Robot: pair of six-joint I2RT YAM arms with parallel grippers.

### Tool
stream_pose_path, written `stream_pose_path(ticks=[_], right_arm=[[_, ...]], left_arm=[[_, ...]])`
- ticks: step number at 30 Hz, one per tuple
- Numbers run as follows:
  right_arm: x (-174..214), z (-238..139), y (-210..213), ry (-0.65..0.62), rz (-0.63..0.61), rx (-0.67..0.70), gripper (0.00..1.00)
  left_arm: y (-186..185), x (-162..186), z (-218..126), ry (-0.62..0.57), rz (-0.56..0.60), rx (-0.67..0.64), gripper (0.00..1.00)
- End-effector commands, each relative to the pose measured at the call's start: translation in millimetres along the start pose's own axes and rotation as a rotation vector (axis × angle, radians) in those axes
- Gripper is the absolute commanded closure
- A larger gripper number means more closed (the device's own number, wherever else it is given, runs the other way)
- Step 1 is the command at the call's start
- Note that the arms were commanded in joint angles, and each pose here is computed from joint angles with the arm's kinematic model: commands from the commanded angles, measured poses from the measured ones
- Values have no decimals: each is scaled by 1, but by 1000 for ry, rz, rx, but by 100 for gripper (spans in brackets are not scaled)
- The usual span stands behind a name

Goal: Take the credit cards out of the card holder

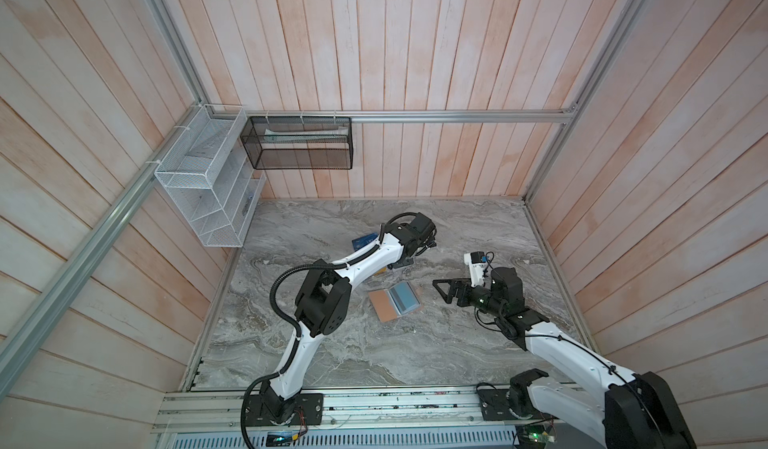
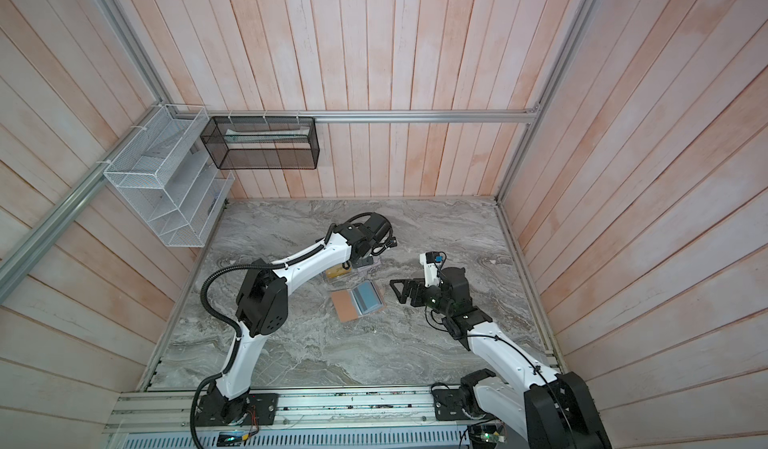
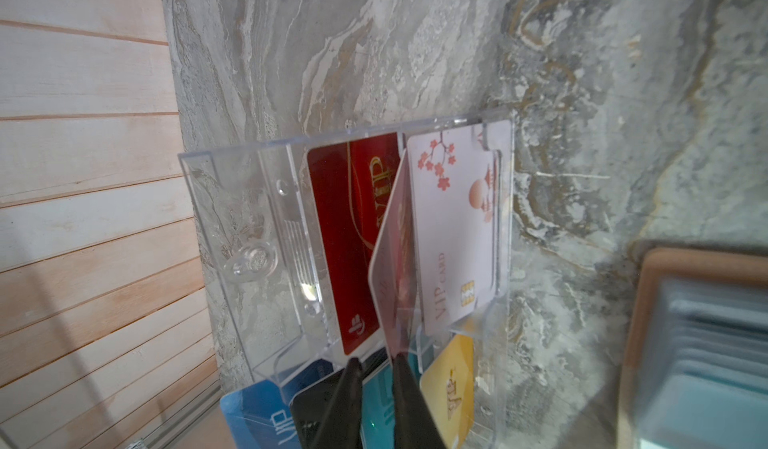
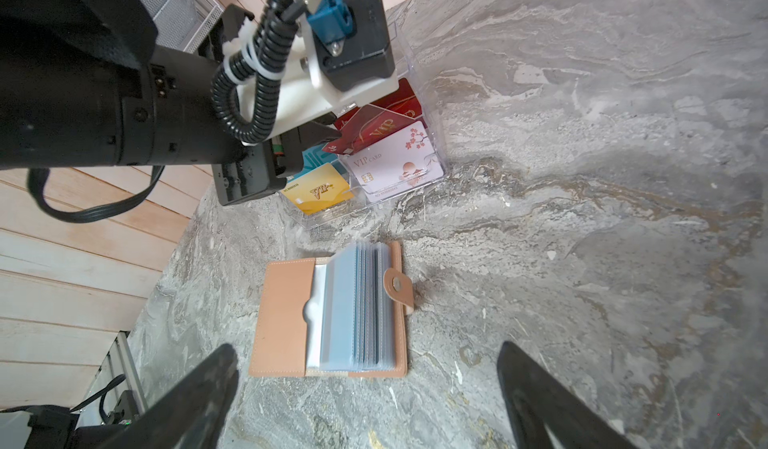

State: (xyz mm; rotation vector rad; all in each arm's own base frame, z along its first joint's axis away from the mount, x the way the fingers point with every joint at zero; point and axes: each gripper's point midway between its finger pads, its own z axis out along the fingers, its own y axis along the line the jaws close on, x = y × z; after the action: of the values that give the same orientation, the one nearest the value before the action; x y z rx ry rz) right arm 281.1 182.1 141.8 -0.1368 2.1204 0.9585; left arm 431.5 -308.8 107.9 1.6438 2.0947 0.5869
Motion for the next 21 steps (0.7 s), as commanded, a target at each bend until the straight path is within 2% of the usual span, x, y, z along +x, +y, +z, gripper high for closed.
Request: stream_pose_path(ticks=[1, 6, 9, 14, 21], right_arm=[[3, -1, 5, 3, 1, -19, 2], [3, -2, 4, 2, 3, -16, 2], [3, -1, 4, 1, 3, -15, 2], [5, 0, 3, 4, 2, -14, 2], [5, 1, 2, 5, 7, -14, 2]], left_arm=[[11, -5, 2, -4, -26, -35, 82], [14, -4, 3, -8, -35, -41, 84], [15, -4, 3, -4, -34, -44, 95], [15, 0, 4, 2, -39, -40, 100], [16, 1, 5, 4, -44, -38, 100]])
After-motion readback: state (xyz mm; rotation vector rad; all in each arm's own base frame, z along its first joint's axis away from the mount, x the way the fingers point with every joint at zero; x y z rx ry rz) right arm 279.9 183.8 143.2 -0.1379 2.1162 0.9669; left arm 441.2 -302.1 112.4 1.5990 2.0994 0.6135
